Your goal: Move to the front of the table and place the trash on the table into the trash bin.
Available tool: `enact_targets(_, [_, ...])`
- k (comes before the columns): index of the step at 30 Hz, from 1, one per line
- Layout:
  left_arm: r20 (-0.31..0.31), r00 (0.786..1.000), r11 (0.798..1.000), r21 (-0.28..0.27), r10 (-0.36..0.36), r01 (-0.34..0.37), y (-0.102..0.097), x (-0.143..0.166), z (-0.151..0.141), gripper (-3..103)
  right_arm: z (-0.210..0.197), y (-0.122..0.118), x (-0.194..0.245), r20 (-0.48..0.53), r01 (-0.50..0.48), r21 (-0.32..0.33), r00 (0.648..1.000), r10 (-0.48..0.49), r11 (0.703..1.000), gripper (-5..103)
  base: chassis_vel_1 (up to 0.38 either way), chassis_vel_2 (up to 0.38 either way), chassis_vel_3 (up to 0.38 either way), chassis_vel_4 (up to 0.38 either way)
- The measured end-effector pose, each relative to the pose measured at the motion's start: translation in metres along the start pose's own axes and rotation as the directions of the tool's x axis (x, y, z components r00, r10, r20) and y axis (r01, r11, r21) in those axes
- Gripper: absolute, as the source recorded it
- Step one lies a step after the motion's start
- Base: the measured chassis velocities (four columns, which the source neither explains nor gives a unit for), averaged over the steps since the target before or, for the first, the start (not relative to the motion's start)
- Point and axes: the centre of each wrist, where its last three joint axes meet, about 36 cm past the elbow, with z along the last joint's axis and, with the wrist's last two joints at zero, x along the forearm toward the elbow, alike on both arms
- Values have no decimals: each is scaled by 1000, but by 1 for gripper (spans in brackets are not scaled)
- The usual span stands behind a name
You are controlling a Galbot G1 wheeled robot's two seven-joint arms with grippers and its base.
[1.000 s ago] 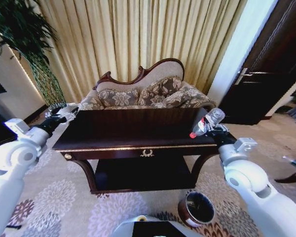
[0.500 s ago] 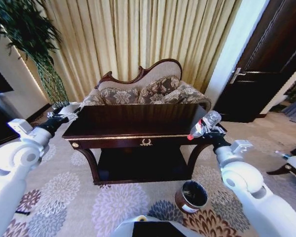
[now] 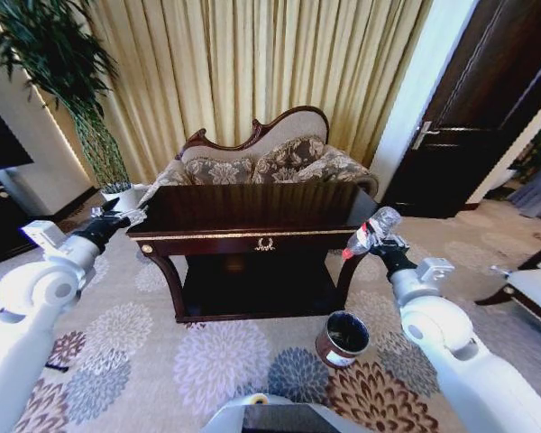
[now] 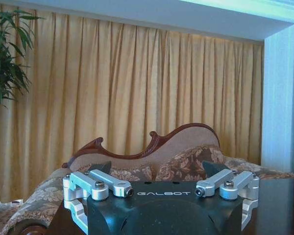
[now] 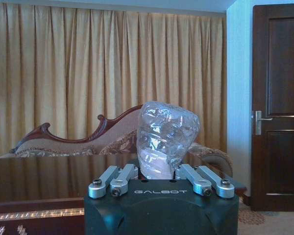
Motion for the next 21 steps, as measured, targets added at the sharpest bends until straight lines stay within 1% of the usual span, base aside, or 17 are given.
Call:
enact_targets(6, [5, 1000, 1000, 2, -3, 3, -2, 1, 1, 100, 14, 3, -2, 1, 0, 13, 1000, 0, 1000, 28, 184, -157, -173, 155])
enact_targets(7, [5, 1000, 1000, 1, -3, 3, -3, 2, 4, 100, 23, 4, -4, -7, 7, 13, 1000, -7, 1000, 28, 113, -69, -75, 62])
enact_targets(9, [5, 1000, 1000, 2, -2, 2, -5, 3, 5, 100, 30, 5, -4, -19, 15, 12, 1000, -14, 1000, 28, 47, -69, -36, 61])
enact_targets(11, [5, 1000, 1000, 1, -4, 4, -7, 7, 9, 100, 51, 2, -9, -51, 9, 12, 999, -8, 1000, 28, 0, 0, 0, 0])
enact_targets(12, [5, 1000, 1000, 1, -4, 4, -7, 7, 9, 100, 51, 2, -9, -51, 9, 12, 999, -8, 1000, 28, 0, 0, 0, 0])
enact_targets(14, [7, 1000, 1000, 7, -4, 4, -11, 9, 11, 100, 80, 0, -15, -88, -8, 10, 996, 9, 1000, 28, 0, 0, 0, 0])
enact_targets(15, [7, 1000, 1000, 7, -4, 4, -11, 9, 11, 100, 80, 0, -15, -88, -8, 10, 996, 9, 1000, 28, 0, 0, 0, 0])
enact_targets(16, [8, 1000, 1000, 9, -7, 7, -12, 10, 12, 100, 96, -2, -20, -108, -13, 17, 994, 15, 1000, 28, 0, 0, 0, 0])
enact_targets(17, [9, 1000, 1000, 10, -8, 8, -13, 10, 12, 100, 102, -3, -22, -117, -16, 20, 993, 18, 1000, 28, 0, 0, 0, 0])
enact_targets(18, [9, 1000, 1000, 13, -11, 11, -15, 12, 13, 100, 128, -10, -32, -157, -19, 31, 987, 24, 999, 28, 0, 0, 0, 0])
enact_targets(19, [8, 1000, 1000, 13, -13, 13, -16, 14, 13, 100, 147, -15, -40, -198, -30, 25, 980, 34, 999, 28, 0, 0, 0, 0])
enact_targets(20, [8, 1000, 1000, 13, -13, 13, -16, 14, 13, 100, 147, -15, -40, -198, -30, 25, 980, 34, 999, 28, 0, 0, 0, 0])
enact_targets(21, [8, 1000, 1000, 12, -16, 15, -16, 16, 14, 100, 161, -19, -47, -230, -47, 13, 972, 48, 999, 28, 0, 0, 0, 0])
